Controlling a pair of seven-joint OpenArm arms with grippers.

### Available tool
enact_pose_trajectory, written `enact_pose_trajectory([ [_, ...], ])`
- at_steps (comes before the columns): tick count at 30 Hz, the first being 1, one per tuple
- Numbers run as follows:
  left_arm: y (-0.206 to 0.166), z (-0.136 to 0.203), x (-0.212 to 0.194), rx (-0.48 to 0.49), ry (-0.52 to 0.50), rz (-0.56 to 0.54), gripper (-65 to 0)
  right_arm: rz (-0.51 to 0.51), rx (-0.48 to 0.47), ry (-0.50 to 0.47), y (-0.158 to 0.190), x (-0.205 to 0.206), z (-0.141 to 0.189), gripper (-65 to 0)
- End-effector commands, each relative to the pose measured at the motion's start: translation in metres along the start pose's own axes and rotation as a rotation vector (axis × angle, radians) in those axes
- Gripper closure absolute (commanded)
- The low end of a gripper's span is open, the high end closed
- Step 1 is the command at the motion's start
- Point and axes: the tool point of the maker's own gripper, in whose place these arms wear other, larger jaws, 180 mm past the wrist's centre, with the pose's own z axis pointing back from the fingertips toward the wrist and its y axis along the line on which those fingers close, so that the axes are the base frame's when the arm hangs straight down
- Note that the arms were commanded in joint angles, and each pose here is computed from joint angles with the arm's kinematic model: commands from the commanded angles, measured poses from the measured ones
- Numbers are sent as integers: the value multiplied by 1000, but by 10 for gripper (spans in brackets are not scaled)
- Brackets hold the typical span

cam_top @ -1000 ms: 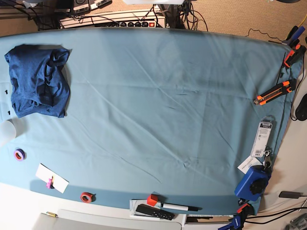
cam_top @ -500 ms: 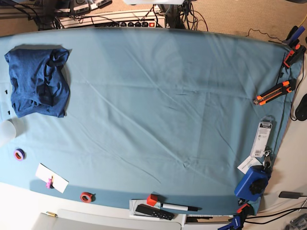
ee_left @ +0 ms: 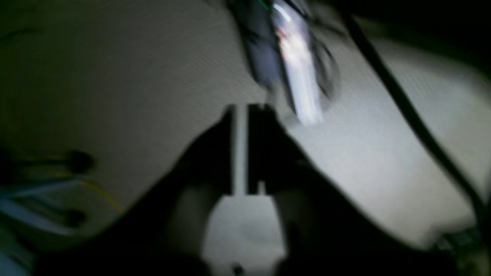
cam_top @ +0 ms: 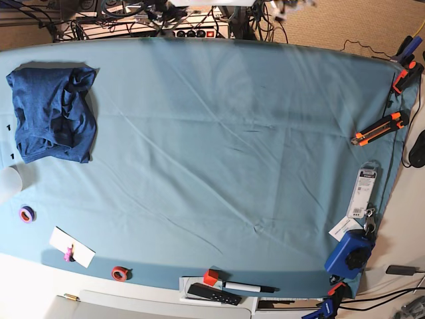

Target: Layout the t-shirt on the table in an organized manner, then fold the t-shirt properly

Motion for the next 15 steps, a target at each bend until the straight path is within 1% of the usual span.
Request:
enact_pose_trajectory([
  [1, 0, 0, 3, 2, -15, 1, 0, -10, -15, -15, -3, 7, 1, 0],
  [3, -1, 0, 6, -1, -22, 1, 0, -13, -53, -40, -13, 18, 4, 0],
  [7, -6, 2, 15, -12, -50, 4, 0, -7, -52, -72, -15, 31, 7, 0],
  [11, -8, 3, 25, -16, -80, 5, 0, -4, -57, -76, -20, 33, 9, 0],
  [15, -9, 3, 25, -18, -80, 6, 0, -4, -69, -63, -28, 31, 10, 0],
])
